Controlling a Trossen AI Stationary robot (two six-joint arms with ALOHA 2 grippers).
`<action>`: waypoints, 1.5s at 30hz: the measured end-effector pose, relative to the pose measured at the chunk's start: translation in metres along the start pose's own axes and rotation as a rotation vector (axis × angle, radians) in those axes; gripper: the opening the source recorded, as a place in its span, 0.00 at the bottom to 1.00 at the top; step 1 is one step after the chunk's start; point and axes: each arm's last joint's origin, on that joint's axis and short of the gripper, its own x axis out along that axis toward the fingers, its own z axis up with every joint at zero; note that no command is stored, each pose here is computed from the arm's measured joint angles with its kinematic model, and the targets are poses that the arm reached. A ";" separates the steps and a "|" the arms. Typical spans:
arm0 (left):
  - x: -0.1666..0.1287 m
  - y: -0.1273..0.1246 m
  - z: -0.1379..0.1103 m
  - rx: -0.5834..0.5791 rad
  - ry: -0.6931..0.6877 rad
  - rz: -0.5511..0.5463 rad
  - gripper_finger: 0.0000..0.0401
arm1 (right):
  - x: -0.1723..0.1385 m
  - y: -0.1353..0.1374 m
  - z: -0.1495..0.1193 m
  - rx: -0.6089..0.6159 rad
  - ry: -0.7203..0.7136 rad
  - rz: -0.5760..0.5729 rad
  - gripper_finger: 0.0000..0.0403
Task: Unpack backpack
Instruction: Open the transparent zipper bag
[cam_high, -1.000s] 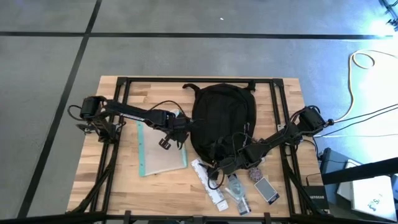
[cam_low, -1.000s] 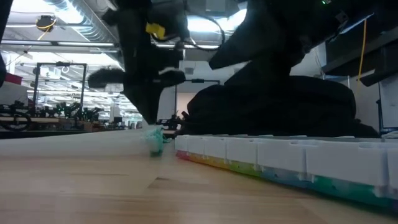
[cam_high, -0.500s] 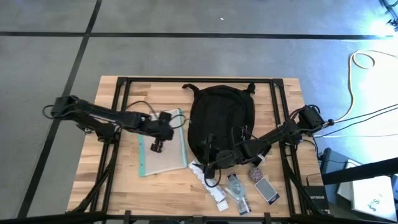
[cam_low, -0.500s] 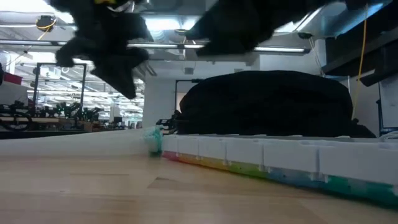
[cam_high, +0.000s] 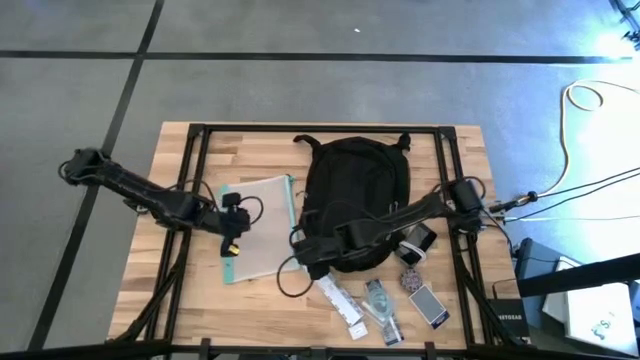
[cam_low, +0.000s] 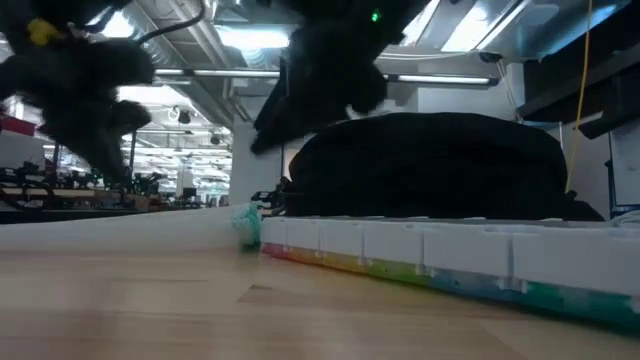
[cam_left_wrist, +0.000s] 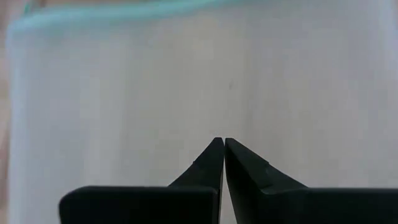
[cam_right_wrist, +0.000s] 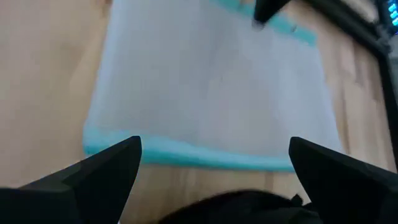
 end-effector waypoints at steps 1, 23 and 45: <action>0.001 -0.002 -0.003 -0.005 0.014 0.022 0.00 | 0.001 -0.001 0.002 -0.008 0.025 0.004 0.97; 0.032 -0.031 -0.002 -0.077 0.055 0.021 0.00 | 0.039 0.008 -0.007 -0.330 0.116 0.031 0.83; 0.034 -0.033 0.006 -0.047 -0.016 0.020 0.00 | 0.056 0.010 0.014 -0.336 -0.153 -0.038 0.83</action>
